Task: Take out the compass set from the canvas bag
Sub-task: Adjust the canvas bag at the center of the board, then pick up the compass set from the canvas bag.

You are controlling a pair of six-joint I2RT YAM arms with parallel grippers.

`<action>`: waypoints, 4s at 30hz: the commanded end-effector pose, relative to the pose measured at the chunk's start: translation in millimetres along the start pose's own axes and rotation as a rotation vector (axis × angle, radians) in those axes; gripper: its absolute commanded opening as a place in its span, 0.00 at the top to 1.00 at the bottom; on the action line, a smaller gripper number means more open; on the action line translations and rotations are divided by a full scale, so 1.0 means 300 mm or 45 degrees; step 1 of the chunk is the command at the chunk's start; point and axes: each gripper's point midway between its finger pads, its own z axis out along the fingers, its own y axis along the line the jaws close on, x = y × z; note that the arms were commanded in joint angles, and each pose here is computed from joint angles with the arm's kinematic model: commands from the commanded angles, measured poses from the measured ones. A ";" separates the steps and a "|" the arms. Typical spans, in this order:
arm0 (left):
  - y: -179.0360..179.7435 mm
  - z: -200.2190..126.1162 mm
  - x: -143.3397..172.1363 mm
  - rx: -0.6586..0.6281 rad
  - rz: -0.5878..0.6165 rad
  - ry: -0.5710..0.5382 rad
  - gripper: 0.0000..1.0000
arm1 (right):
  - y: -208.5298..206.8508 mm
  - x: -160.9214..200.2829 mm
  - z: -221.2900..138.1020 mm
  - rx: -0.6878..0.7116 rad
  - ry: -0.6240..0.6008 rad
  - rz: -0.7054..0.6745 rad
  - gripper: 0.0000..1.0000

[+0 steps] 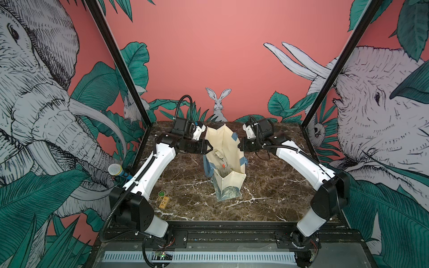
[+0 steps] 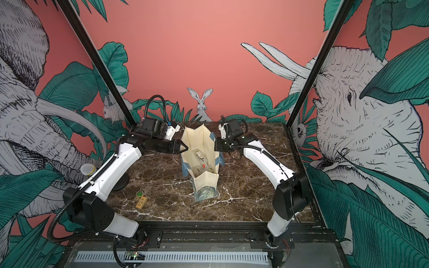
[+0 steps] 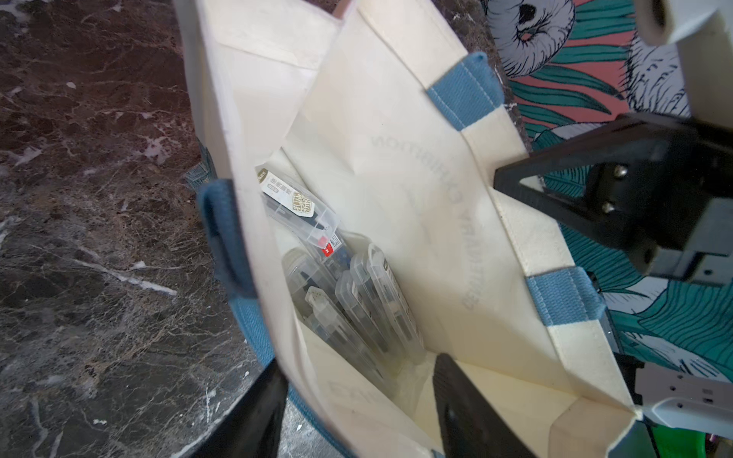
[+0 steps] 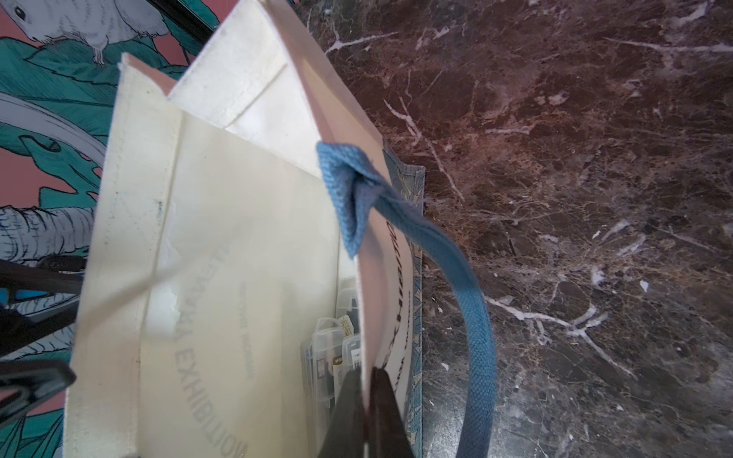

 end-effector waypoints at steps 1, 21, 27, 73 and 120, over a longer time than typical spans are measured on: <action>0.017 0.005 0.043 -0.087 -0.054 0.082 0.38 | 0.057 -0.054 -0.058 -0.045 -0.121 -0.017 1.00; -0.022 -0.024 -0.069 -0.095 0.050 0.041 1.00 | 0.058 0.009 -0.198 -0.057 -0.204 -0.048 0.91; -0.159 -0.047 -0.109 0.024 0.245 0.084 1.00 | 0.055 0.039 -0.323 0.034 -0.181 -0.655 0.39; -0.121 -0.069 0.120 -0.153 0.512 0.267 0.45 | -0.004 -0.077 -0.123 -0.007 -0.223 -1.092 1.00; -0.291 -0.080 -0.162 -0.137 0.906 -0.099 1.00 | 0.263 0.477 -0.003 -0.207 -0.419 -1.849 0.75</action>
